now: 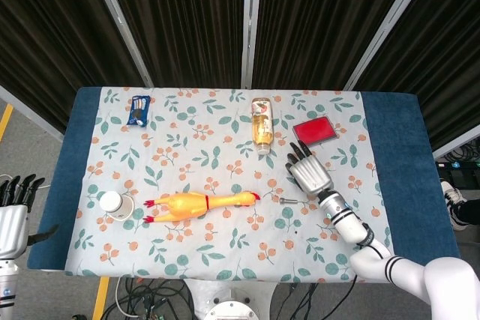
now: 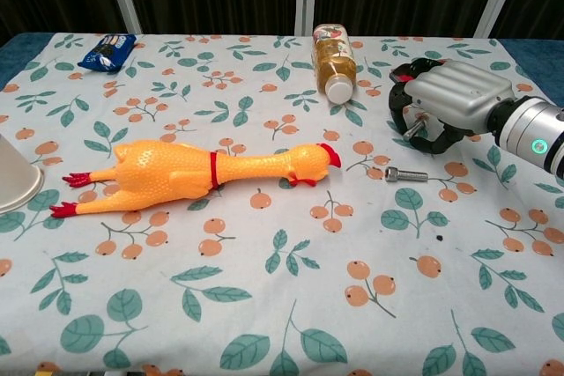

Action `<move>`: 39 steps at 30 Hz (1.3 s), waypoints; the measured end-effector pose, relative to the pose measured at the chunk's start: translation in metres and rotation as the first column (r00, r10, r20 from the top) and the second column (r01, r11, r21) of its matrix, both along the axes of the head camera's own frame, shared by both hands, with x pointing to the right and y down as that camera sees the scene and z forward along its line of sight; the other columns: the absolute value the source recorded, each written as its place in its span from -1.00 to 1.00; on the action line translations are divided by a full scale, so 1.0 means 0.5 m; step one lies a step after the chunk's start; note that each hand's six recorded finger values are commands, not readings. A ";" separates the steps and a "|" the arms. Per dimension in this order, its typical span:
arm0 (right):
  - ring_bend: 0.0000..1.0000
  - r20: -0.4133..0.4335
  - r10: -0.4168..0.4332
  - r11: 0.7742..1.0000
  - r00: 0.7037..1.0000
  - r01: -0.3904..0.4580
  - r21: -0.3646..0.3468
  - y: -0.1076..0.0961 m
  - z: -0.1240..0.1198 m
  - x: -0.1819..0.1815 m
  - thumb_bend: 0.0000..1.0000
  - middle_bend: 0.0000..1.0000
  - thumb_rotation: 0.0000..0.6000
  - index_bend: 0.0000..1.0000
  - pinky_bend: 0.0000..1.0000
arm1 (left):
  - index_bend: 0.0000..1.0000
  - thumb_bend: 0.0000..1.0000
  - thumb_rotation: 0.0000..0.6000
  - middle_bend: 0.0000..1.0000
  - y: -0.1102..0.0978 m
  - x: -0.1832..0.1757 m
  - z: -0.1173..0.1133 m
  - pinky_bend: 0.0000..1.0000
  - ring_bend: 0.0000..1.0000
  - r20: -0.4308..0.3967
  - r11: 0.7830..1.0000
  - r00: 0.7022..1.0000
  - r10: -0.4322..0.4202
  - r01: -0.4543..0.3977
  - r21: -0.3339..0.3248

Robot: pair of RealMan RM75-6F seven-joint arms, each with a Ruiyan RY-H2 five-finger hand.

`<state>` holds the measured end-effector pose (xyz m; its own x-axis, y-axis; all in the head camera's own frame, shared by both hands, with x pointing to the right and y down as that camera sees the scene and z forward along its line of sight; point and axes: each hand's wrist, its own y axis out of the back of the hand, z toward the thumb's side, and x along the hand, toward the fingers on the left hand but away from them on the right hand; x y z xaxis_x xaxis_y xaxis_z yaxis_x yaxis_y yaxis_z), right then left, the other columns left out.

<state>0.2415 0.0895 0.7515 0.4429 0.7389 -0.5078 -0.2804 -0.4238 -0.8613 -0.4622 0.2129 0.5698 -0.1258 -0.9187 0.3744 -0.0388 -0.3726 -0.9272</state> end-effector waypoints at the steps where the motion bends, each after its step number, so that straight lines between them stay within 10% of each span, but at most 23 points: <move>1: -0.98 0.006 0.005 1.000 1.000 -0.005 -0.002 -0.001 -0.002 0.000 -0.26 -0.44 1.00 0.19 -0.98 | -0.70 -1.00 1.00 -0.83 0.000 0.000 0.000 -1.00 -1.00 0.000 1.000 1.000 0.000 0.000 0.000; 12: -0.95 0.179 0.171 0.983 0.969 -0.156 -0.095 -0.021 -0.035 0.003 -0.21 -0.44 1.00 0.28 -0.98 | -0.70 -1.00 1.00 -0.83 0.000 0.001 0.003 -1.00 -1.00 0.004 1.000 1.000 0.003 -0.003 -0.007; 28: -0.95 0.352 0.564 0.790 0.747 -0.362 -0.496 -0.031 -0.010 0.021 -0.21 -0.46 1.00 0.28 -0.99 | -0.70 -1.00 1.00 -0.83 -0.001 0.002 0.004 -0.99 -1.00 0.008 1.000 1.000 0.003 -0.003 -0.014; 39: -0.95 0.360 0.613 0.755 0.703 -0.388 -0.529 -0.045 0.005 0.047 -0.21 -0.47 1.00 0.11 -1.00 | -0.70 -1.00 1.00 -0.83 -0.003 0.003 0.006 -1.00 -1.00 0.010 1.000 1.000 0.005 -0.005 -0.018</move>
